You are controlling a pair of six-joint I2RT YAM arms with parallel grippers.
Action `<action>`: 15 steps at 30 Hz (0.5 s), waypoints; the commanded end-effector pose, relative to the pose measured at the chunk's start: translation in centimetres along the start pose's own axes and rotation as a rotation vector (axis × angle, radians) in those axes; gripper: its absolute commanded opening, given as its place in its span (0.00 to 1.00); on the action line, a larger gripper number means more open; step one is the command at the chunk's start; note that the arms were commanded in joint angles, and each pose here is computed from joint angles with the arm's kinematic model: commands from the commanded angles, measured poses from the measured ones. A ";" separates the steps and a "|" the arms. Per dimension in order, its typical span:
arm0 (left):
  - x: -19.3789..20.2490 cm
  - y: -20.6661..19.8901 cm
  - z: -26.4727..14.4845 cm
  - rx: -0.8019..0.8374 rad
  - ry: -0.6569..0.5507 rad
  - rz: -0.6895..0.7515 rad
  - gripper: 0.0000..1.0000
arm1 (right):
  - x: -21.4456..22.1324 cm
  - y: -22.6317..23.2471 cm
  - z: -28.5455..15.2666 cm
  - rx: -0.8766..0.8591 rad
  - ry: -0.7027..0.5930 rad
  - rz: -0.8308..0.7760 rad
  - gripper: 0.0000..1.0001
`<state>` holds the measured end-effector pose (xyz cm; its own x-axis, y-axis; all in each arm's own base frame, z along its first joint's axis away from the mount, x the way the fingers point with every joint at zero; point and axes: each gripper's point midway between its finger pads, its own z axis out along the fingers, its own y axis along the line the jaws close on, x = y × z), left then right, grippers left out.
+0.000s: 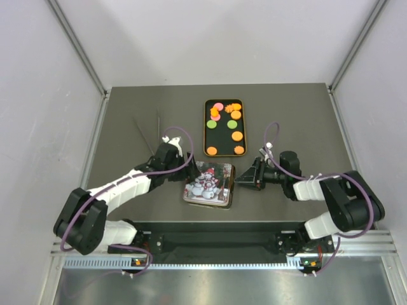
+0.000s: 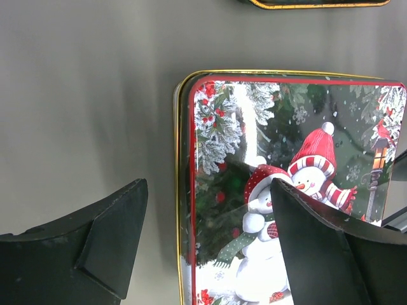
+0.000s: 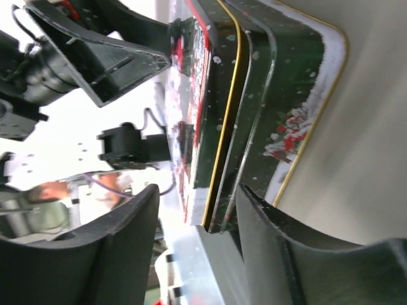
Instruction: Pack the cookies
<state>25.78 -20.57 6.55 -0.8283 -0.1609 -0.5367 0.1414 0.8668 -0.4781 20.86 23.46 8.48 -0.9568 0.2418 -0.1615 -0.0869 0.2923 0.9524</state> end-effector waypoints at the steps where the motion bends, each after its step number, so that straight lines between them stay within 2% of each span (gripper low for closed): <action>1: -1.2 -0.9 0.2 0.009 -0.027 0.033 0.82 | -1.2 -0.6 -0.4 0.087 -0.026 -0.102 0.54; 9: -1.5 -1.5 0.4 0.006 -0.023 0.058 0.82 | -3.2 -0.3 -0.4 0.196 -0.090 -0.190 0.67; 15: -1.2 -2.5 0.8 0.003 -0.002 0.093 0.82 | -3.0 0.4 2.2 0.243 -0.060 -0.248 0.77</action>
<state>26.08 -21.86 6.74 -0.8302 -0.1084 -0.5469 0.1794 0.8768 -0.4461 23.04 23.80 8.32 -0.9203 0.2097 -0.3302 -0.1811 0.5198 0.8349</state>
